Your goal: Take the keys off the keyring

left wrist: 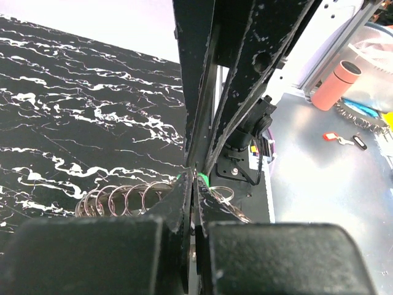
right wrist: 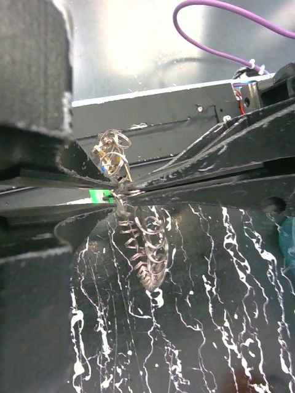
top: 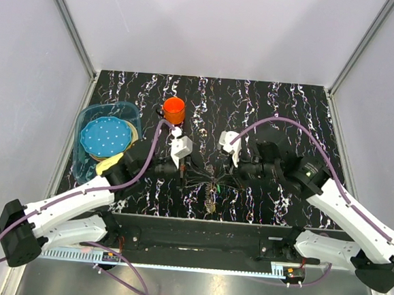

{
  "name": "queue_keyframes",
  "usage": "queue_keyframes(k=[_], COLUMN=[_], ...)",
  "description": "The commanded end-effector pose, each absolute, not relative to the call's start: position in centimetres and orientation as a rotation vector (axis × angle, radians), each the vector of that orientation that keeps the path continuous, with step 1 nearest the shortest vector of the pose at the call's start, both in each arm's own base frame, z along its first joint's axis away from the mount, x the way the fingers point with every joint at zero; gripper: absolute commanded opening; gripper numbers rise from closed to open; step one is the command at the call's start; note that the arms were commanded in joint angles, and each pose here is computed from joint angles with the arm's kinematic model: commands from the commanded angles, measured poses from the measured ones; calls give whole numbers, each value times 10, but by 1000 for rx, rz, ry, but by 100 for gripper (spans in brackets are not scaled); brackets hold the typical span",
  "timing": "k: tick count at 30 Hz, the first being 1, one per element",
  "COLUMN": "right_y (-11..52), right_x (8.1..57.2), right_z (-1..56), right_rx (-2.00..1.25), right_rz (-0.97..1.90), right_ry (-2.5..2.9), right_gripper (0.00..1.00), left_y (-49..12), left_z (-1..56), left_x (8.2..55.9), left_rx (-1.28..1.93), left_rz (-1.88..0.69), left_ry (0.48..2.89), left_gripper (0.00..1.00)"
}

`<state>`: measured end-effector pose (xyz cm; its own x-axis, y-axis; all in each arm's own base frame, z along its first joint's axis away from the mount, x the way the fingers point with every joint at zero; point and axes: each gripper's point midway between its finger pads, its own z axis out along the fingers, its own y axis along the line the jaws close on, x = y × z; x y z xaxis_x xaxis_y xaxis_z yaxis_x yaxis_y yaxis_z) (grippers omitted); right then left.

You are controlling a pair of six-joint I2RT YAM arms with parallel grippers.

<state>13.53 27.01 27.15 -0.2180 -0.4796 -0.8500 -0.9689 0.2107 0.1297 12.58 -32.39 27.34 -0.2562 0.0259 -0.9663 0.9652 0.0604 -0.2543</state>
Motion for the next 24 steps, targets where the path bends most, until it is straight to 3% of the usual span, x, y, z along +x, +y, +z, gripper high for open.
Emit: queue_keyframes(k=[1,13,15,17,19,24], right_y=[271,272,271,269,268,262], right_x=[144,146,147,147,147,136], right_z=[290,291,293,298,300,314], right_rx=[-1257,-1201,-1190,-1178,-1168,-1187], right_rz=[893,905,897,892,889,907], right_ry=[1718,1670,1657,1633,1614,1528], right_gripper=[21,24,21,10,9,27], left_y=[-320,-312,-310,-309,-308,-310], left_z=[328,348,349,350,351,347], left_x=[123,120,119,119,118,111], left_rx=[962,892,888,883,882,939], left_rz=[-1393,-1412,-1411,-1409,-1413,-1427], left_ry=[1221,1116,1111,1101,1094,1095], left_gripper=[0,0,0,0,0,0])
